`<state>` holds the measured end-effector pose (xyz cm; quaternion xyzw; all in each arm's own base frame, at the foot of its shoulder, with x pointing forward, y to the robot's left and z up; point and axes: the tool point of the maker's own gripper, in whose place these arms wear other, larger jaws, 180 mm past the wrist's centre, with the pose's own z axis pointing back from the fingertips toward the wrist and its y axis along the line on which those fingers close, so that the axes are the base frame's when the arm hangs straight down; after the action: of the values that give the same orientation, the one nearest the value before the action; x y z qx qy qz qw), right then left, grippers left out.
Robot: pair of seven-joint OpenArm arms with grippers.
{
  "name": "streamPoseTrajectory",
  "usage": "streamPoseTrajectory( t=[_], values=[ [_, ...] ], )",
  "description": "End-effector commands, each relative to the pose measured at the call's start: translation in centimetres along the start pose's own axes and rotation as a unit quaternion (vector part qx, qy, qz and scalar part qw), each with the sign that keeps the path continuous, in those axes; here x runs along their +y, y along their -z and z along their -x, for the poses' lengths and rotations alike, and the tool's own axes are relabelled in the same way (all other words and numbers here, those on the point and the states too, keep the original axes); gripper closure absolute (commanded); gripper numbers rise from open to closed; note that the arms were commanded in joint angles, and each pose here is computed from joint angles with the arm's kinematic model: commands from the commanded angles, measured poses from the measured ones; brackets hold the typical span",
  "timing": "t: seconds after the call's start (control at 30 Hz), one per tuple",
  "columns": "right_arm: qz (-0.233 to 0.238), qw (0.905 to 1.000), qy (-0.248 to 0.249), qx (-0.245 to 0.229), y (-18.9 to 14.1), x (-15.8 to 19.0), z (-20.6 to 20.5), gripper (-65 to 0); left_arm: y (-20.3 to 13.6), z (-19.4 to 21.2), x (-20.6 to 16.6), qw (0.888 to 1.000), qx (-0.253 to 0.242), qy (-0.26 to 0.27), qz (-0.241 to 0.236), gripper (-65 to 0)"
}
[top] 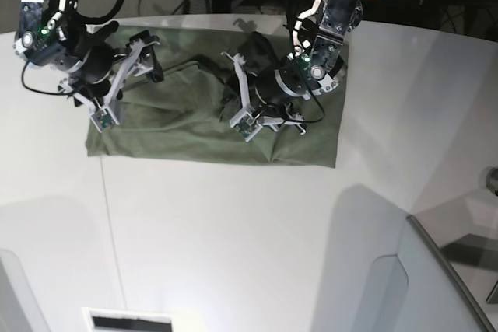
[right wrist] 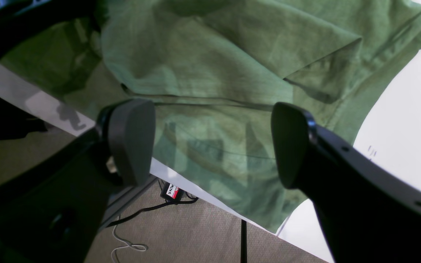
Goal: Layout the t-shirt on the table in an organized manner, then fold the t-shirt properly
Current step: 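Press and smooth the folded layer with the left gripper near the right gripper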
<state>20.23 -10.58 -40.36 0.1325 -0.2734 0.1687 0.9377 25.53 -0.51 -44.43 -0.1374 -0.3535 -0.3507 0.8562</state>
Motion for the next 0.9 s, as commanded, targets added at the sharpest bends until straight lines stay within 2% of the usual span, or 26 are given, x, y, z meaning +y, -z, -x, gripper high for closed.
streamPoseTrajectory(
  t=[0.0, 0.07, 0.27, 0.47, 0.6, 0.63, 0.67, 0.73, 0.77, 0.87],
  values=[
    [-0.004, 0.9998, -0.003, -0.019, -0.3, 0.1, -0.9, -46.8, -0.1, -2.0, 0.0, 1.000, -0.029, 0.008, 0.002, -30.4],
    [-0.003, 0.9997, -0.004, -0.022, -0.3, 0.0, -1.3, -46.8, 0.1, -2.1, -0.8, 0.999, -0.029, 0.015, 0.011, -32.6],
    [-0.002, 0.9997, -0.005, -0.025, -0.3, -0.1, -1.5, -46.8, 0.0, -3.1, -3.2, 0.998, -0.040, 0.037, 0.036, -31.4],
    [-0.002, 0.9996, -0.005, -0.027, -0.2, -0.2, -1.7, -46.8, -1.4, -4.9, -4.5, 0.996, -0.023, 0.076, 0.039, -31.4],
    [-0.003, 0.9997, -0.003, -0.026, 0.1, -0.3, -1.8, -46.8, -2.3, -6.3, -5.1, 0.994, -0.037, 0.091, 0.040, -31.1],
    [-0.003, 0.9997, -0.002, -0.024, 0.2, -0.3, -1.8, -46.8, -2.6, -6.4, -4.8, 0.995, -0.040, 0.086, 0.035, -29.5],
    [-0.004, 0.9997, -0.002, -0.023, 0.3, -0.3, -1.7, -46.8, -3.0, -6.3, -3.7, 0.996, -0.041, 0.075, 0.020, -25.0],
    [-0.004, 0.9998, -0.001, -0.022, 0.3, -0.3, -1.6, -46.8, -3.6, -5.3, -0.2, 0.998, -0.033, 0.044, -0.022, -10.4],
    [-0.005, 0.9998, 0.000, -0.021, 0.4, -0.3, -1.6, -46.8, -4.0, -4.5, 1.8, 0.998, -0.027, 0.027, -0.047, 0.0],
    [-0.005, 0.9998, 0.000, -0.021, 0.4, -0.3, -1.6, -46.8, -5.4, -1.5, 8.0, 0.992, -0.002, -0.031, -0.118, 0.0]
  ],
)
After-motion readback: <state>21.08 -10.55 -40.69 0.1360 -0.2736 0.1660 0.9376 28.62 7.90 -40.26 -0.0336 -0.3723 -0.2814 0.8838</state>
